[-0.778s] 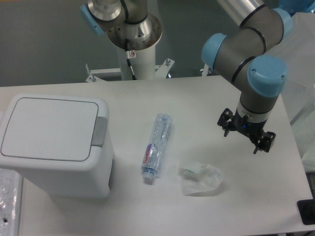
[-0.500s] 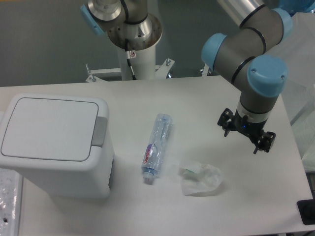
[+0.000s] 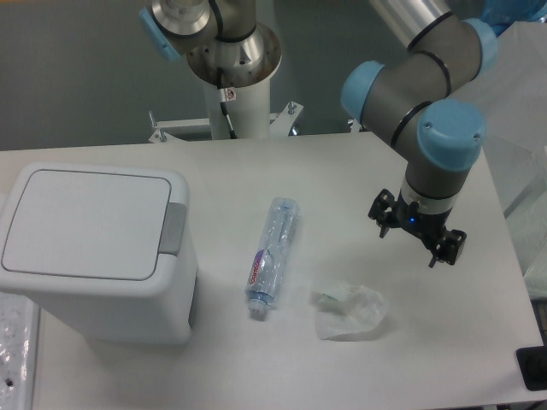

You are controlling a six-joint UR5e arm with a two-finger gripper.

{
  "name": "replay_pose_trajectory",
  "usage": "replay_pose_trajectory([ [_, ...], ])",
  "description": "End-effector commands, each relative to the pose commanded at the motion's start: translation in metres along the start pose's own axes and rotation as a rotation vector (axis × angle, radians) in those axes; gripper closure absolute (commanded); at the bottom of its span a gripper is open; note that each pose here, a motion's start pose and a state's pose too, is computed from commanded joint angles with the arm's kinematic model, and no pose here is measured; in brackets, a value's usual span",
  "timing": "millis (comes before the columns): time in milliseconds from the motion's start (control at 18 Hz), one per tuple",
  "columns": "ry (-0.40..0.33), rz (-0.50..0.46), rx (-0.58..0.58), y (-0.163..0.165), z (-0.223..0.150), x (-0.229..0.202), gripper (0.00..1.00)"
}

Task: Open the trash can
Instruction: 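Move the gripper over to the trash can lid's edge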

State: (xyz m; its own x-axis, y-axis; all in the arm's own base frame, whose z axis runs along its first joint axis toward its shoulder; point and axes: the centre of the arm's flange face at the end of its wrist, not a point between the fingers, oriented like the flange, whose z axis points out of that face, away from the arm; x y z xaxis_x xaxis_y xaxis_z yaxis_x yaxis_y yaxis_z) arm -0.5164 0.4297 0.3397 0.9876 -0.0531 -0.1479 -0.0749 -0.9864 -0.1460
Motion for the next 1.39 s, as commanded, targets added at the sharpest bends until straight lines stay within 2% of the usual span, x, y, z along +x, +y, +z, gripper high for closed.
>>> replay_pose_trajectory([
  [111,0.009,-0.122,0.049,-0.021,-0.007,0.011,0.0],
  [278,0.011,-0.132,0.102,-0.041,-0.036,0.033,0.0],
  [389,0.027,-0.116,0.114,-0.061,-0.037,0.054,0.0],
  [500,0.023,-0.215,0.139,-0.068,-0.053,0.063,0.0],
  [611,0.027,-0.254,0.172,-0.078,-0.068,0.073,0.0],
  [722,0.055,-0.27,0.204,-0.088,-0.072,0.083,0.0],
  [1000,0.137,-0.456,0.321,-0.098,-0.107,0.093,0.0],
  [1167,0.167,-0.488,0.385,-0.102,-0.133,0.103,0.0],
  [1389,0.192,-0.465,0.425,-0.11,-0.149,0.12,0.0],
])
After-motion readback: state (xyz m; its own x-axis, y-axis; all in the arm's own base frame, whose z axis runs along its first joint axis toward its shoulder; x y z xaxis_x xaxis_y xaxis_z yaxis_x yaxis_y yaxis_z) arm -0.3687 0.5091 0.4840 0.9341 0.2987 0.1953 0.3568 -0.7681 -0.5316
